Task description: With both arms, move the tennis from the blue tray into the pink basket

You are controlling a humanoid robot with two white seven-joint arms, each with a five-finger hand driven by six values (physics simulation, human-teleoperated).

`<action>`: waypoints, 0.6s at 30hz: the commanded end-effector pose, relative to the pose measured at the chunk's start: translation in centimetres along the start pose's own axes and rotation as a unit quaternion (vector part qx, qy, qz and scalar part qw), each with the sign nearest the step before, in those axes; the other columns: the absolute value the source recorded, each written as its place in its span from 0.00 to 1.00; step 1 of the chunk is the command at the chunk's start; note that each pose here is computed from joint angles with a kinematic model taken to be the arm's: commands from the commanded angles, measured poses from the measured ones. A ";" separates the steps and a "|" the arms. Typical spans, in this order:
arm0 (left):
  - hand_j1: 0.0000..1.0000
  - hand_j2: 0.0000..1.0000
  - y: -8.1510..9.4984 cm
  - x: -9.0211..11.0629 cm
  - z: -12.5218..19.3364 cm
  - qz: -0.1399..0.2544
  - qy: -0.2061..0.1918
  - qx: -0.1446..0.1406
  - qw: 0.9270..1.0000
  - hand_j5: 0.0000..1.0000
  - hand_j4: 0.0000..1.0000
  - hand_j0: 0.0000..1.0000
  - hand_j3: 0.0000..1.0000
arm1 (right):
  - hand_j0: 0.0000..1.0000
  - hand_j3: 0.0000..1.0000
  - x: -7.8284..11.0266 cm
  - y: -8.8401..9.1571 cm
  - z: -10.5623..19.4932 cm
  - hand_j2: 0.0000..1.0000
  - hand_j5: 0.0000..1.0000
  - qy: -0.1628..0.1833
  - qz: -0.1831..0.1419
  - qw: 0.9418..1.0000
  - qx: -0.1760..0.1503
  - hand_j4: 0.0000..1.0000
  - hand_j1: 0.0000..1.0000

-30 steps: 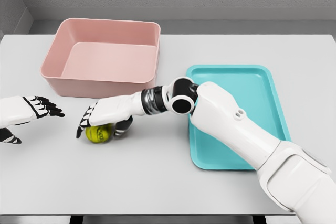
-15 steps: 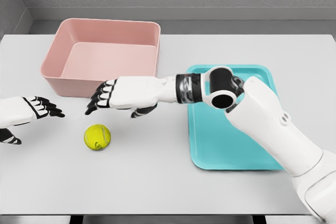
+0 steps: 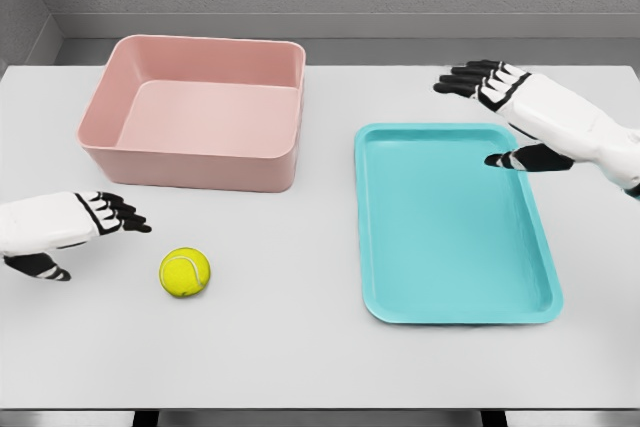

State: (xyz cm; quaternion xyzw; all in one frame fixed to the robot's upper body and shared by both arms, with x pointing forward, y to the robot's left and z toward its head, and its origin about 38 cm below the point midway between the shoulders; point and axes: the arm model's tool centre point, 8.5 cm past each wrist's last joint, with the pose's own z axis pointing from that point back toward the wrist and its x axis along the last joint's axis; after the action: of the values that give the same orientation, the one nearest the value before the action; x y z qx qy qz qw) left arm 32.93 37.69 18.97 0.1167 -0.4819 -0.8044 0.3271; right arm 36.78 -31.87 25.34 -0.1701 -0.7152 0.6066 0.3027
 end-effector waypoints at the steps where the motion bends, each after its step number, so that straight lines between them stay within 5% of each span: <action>1: 1.00 1.00 0.0 1.2 -1.6 -0.013 -0.018 0.009 1.000 1.00 1.00 1.00 1.00 | 1.00 1.00 -0.9 -1.7 1.9 1.00 1.00 0.026 -0.005 0.998 -0.051 1.00 1.00; 6: 1.00 1.00 0.6 3.4 -3.7 -0.044 -0.047 0.024 0.998 1.00 1.00 1.00 1.00 | 1.00 1.00 -0.6 3.0 3.6 1.00 1.00 0.045 -0.055 0.997 -0.016 1.00 1.00; 18: 1.00 1.00 1.1 4.5 -4.6 -0.045 -0.064 0.041 0.996 1.00 1.00 1.00 1.00 | 1.00 1.00 -0.6 3.6 3.3 1.00 1.00 0.045 -0.068 0.996 -0.026 1.00 1.00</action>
State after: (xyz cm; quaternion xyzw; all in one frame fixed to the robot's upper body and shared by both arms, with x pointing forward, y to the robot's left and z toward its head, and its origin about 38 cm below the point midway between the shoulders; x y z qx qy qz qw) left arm 32.26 31.52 18.19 0.1023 -0.5231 -0.8075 0.2525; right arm 34.68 -33.93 21.45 -0.1581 -0.7243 0.5611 0.3683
